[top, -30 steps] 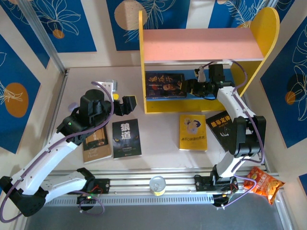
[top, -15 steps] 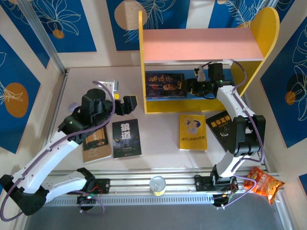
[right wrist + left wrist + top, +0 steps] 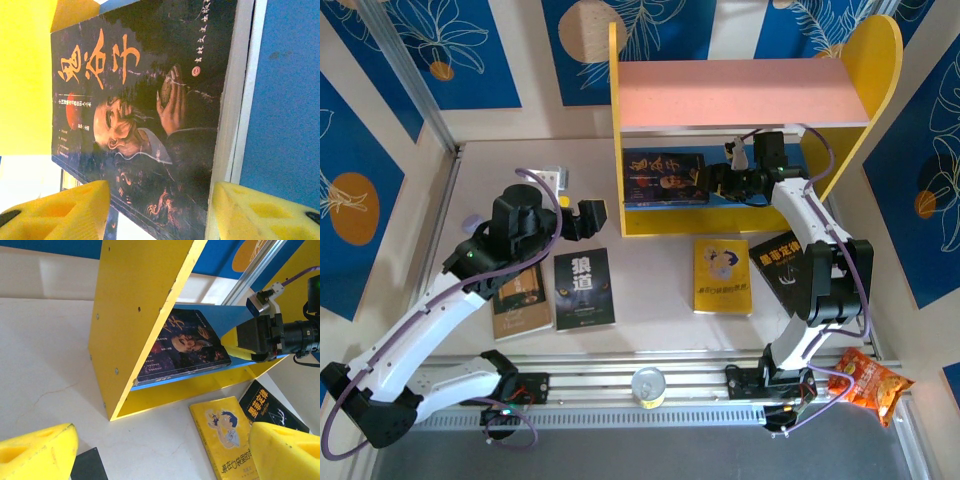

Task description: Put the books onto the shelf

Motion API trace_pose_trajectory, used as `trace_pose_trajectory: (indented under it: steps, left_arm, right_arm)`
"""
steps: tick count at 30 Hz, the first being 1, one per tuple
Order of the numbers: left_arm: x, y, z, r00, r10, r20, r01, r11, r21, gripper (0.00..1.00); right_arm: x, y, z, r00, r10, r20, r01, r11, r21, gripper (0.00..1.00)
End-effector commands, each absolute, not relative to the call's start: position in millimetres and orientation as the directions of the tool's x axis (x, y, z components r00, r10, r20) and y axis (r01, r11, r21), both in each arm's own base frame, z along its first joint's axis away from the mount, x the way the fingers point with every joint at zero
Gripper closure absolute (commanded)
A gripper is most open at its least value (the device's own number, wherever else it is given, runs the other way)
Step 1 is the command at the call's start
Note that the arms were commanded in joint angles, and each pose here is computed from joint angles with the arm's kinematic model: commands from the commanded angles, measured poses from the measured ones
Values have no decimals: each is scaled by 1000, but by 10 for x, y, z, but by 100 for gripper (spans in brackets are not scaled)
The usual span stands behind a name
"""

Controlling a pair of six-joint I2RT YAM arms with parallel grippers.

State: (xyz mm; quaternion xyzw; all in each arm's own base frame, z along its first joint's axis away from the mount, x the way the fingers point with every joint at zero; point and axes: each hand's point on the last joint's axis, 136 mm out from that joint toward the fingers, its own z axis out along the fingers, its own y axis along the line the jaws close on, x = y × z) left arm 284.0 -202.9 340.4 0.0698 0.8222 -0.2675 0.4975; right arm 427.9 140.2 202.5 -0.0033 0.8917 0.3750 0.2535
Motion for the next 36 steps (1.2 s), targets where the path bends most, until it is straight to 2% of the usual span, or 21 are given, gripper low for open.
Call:
trace_pose_trajectory:
  steps: [1, 36]
  left_arm:
    - [2865, -1991, 3535, -469, -156, -869, 388, 848, -361, 12]
    - [2882, -1996, 3524, -473, -150, -868, 384, 852, -356, 12]
  right_arm:
    - [4312, 1633, 2119, -869, 148, -472, -266, 666, 697, 43]
    - [4378, 1670, 2129, -870, 144, -471, -272, 657, 703, 43]
